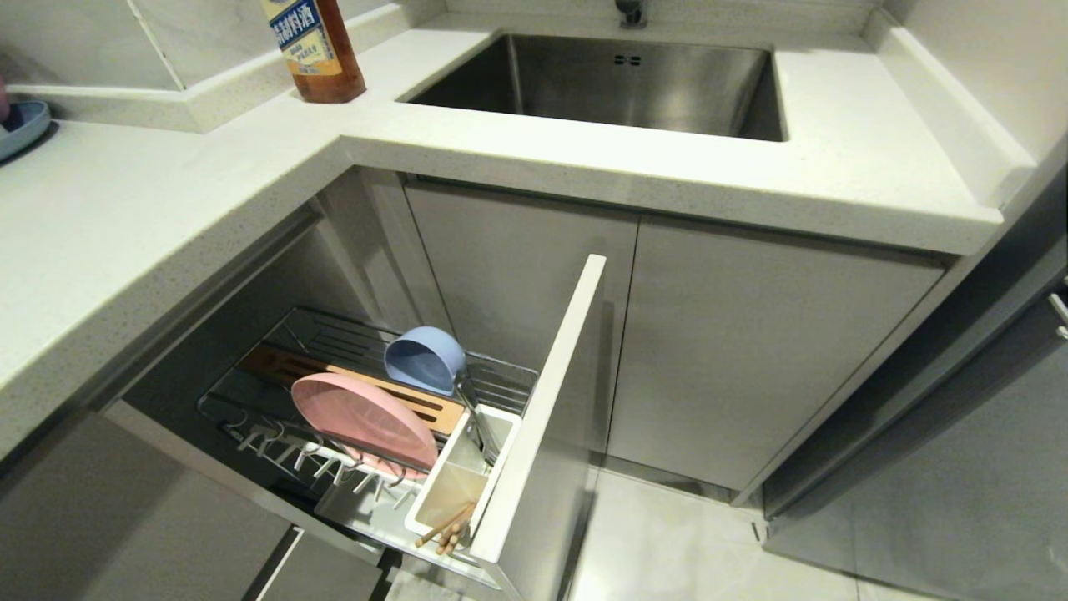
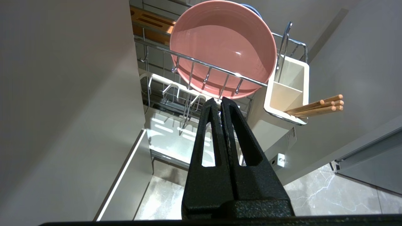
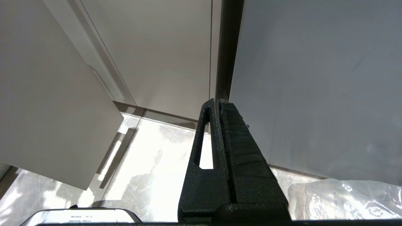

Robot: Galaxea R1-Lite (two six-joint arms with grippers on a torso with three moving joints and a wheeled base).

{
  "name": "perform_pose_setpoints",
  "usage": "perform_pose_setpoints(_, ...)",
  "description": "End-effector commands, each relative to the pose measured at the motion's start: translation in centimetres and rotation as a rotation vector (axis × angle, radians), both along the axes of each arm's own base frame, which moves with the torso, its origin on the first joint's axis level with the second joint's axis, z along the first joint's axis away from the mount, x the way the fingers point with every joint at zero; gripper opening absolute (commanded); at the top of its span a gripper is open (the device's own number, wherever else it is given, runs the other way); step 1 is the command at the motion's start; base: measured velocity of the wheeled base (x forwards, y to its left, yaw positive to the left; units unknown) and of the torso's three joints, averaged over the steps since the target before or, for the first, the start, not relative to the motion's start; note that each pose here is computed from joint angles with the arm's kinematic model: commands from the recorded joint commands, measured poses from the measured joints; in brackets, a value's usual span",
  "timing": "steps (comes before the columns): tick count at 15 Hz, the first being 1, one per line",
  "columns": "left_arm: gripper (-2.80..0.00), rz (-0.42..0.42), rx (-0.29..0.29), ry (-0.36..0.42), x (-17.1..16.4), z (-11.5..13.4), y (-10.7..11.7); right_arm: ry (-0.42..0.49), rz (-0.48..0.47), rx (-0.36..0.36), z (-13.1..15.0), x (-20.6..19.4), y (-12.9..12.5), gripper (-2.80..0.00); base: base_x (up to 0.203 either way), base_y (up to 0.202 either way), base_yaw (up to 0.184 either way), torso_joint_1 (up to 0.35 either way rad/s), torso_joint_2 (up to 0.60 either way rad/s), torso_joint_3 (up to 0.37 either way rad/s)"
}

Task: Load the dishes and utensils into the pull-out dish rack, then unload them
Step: Take the plate out of the cupboard

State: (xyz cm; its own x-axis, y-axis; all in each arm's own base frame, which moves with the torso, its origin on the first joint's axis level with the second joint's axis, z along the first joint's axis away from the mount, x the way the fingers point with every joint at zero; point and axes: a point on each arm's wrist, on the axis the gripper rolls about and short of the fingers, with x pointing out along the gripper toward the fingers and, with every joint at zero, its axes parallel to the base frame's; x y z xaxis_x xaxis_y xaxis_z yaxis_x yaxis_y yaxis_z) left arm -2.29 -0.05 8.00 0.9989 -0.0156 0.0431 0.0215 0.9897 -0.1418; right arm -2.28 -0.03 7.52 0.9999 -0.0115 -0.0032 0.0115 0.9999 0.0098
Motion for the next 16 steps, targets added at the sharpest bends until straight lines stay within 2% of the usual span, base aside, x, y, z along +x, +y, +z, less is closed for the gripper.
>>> perform_pose_setpoints(1, -2.8, 0.0, -0.001, -0.003, -0.02, 0.0, 0.0, 0.001, 0.001, 0.001, -0.04, 0.01, 0.0, -2.8, 0.0, 0.0, 0.0, 0.0, 0.0, 0.0)
perform_pose_setpoints(16, -2.8, 0.0, -0.012, -0.001, -0.02, -0.01, 0.0, 0.001, 0.0, 0.001, -0.04, 0.01, 0.0, -2.8, 0.0, 0.0, 0.0, 0.0, 0.0, 0.0)
